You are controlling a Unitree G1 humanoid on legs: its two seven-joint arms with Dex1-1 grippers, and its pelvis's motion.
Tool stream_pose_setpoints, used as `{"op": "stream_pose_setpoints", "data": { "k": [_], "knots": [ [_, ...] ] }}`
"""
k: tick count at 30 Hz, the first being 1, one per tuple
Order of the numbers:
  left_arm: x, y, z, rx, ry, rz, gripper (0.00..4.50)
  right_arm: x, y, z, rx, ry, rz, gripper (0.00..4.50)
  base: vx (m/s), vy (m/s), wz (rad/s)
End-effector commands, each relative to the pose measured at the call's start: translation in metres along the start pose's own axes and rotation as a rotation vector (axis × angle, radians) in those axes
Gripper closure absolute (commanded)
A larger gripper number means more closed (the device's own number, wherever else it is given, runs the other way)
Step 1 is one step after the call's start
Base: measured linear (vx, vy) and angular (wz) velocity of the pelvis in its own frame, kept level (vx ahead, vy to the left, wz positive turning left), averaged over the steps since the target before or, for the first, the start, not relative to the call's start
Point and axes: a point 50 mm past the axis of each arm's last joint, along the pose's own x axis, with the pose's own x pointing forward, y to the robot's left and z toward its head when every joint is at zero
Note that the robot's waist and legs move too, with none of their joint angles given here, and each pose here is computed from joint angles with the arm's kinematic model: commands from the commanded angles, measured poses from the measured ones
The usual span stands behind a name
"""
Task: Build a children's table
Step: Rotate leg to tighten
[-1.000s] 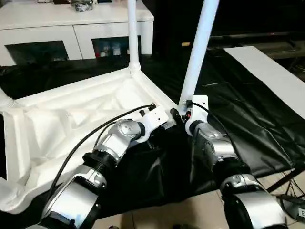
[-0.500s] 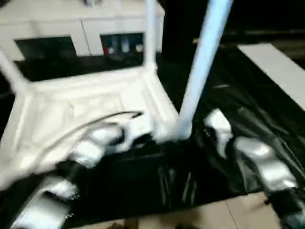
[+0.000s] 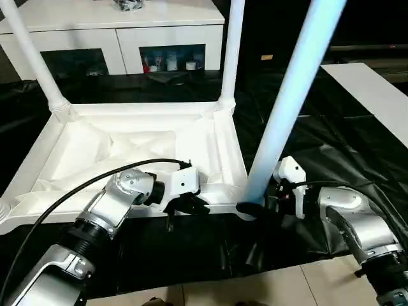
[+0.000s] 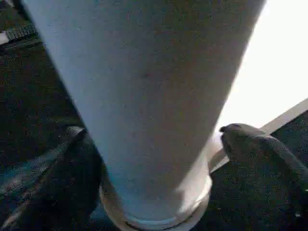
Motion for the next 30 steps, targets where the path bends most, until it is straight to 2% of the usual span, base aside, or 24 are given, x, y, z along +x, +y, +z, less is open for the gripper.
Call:
{"op": "stream_pose_setpoints", "data": {
  "k": [1,6,9,11,14,15,16,17,18,23,24,26,27,28,30],
  "knots": [
    [-0.002,0.0,0.013,0.045,-0.056,-0.007,4.5,-0.002,-0.002,0.002,-0.003,0.011,0.009,0.69,0.0,0.0,0.0],
    [-0.003,0.0,0.012,0.043,-0.051,-0.007,4.5,-0.003,-0.001,0.001,0.015,0.009,0.017,1.13,0.0,0.0,0.0],
    [-0.003,0.0,0.012,0.04,-0.05,-0.008,4.5,-0.003,-0.001,-0.002,0.024,0.017,0.022,1.23,0.0,0.0,0.0],
    [-0.003,-0.001,0.011,0.037,-0.046,-0.009,4.5,-0.003,-0.001,-0.003,0.029,0.022,0.022,1.51,0.0,0.0,0.0],
    [-0.003,0.001,0.008,0.03,-0.034,0.02,4.5,0.0,-0.005,-0.01,0.051,0.048,-0.058,1.71,0.0,0.0,0.0],
    [-0.001,0.003,0.007,0.026,-0.024,0.061,4.5,0.003,-0.013,-0.013,0.061,0.068,-0.176,1.77,0.0,0.0,0.0],
    [0.002,0.008,0.005,0.016,-0.005,0.118,4.5,0.008,-0.024,-0.016,0.102,0.08,-0.333,1.77,0.0,0.0,0.0],
    [0.002,0.008,0.005,0.016,-0.005,0.118,4.5,0.008,-0.024,-0.016,0.102,0.08,-0.333,1.81,0.0,0.0,0.0],
    [0.008,0.015,0.005,-0.014,0.002,0.204,4.5,0.015,-0.032,-0.016,0.192,0.05,-0.46,1.81,0.0,0.0,0.0],
    [0.025,0.032,0.014,-0.071,0.003,0.377,4.5,0.036,-0.043,-0.017,0.319,0.062,-0.705,1.85,0.0,0.0,0.0],
    [0.032,0.041,0.02,-0.084,0.006,0.468,4.5,0.045,-0.046,-0.018,0.382,0.063,-0.803,1.85,0.0,0.0,0.0],
    [0.036,0.045,0.024,-0.099,-0.001,0.507,4.5,0.05,-0.048,-0.018,0.435,0.053,-0.864,1.85,0.0,0.0,0.0],
    [0.043,0.05,0.031,-0.111,-0.007,0.562,4.5,0.059,-0.05,-0.018,0.532,0.034,-0.947,1.85,0.0,0.0,0.0],
    [0.045,0.051,0.033,-0.108,-0.006,0.579,4.5,0.062,-0.05,-0.018,0.567,0.026,-0.979,1.85,0.0,0.0,0.0],
    [0.05,0.052,0.037,-0.105,-0.008,0.576,4.5,0.07,-0.05,-0.012,0.57,0.001,-0.984,1.86,0.0,0.0,0.0]
  ]
}}
